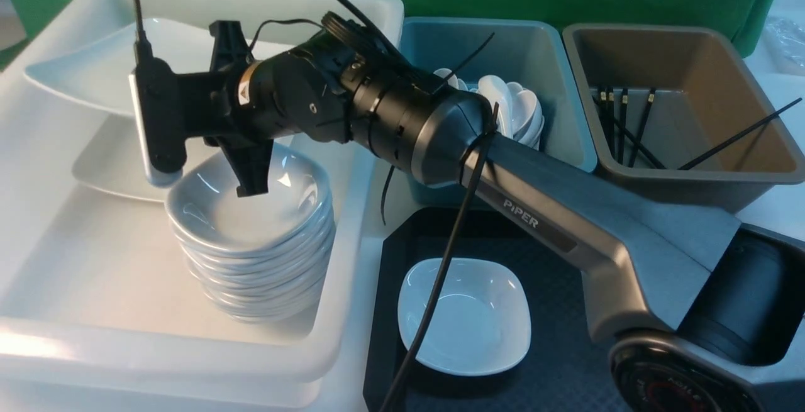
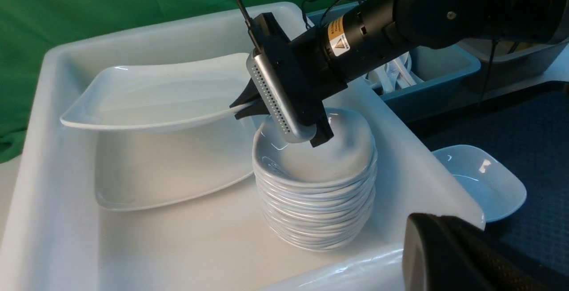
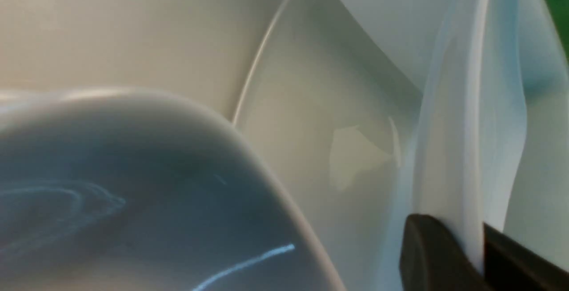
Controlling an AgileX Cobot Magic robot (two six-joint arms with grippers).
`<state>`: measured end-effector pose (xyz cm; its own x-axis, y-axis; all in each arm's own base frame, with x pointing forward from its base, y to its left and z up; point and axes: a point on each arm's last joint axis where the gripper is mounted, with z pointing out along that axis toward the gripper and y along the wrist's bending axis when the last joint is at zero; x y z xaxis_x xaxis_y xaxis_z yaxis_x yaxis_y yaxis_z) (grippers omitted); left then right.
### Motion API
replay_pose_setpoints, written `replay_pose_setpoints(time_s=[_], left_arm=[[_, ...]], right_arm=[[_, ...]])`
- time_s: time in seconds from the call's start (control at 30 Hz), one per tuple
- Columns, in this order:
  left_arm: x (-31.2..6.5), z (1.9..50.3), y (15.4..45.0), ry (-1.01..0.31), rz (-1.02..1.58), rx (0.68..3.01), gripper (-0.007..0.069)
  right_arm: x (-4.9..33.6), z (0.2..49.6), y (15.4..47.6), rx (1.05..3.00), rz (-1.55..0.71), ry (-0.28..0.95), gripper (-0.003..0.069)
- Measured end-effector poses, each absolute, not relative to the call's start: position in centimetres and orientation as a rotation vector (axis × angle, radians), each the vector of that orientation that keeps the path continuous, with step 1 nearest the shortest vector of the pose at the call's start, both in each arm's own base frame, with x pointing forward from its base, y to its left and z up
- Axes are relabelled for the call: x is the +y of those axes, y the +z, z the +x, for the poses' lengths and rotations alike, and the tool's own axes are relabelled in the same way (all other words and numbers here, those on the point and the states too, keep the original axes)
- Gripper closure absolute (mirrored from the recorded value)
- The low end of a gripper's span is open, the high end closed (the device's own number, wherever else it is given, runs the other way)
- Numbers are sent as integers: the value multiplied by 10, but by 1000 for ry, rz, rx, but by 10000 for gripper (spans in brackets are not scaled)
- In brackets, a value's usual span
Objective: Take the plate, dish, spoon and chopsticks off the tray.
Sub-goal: Use the right arm to put the plate into the large storage box on the left
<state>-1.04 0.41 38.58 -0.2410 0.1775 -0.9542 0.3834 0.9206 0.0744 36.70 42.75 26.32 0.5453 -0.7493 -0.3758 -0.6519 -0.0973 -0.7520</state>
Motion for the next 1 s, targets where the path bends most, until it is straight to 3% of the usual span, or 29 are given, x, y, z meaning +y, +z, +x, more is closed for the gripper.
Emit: replay_pose_setpoints(time_s=[0.43,0.67,1.0], left_arm=[[3,-11,386,-225,418,1818,618],[3,-11,386,-222,422,1817,618],[3,-11,387,-204,444,1806,618]], right_arm=[[428,371,260,1182,-1773,-112,591],[428,371,261,1179,-1766,-113,485],[429,372,266,1174,-1723,-109,401]])
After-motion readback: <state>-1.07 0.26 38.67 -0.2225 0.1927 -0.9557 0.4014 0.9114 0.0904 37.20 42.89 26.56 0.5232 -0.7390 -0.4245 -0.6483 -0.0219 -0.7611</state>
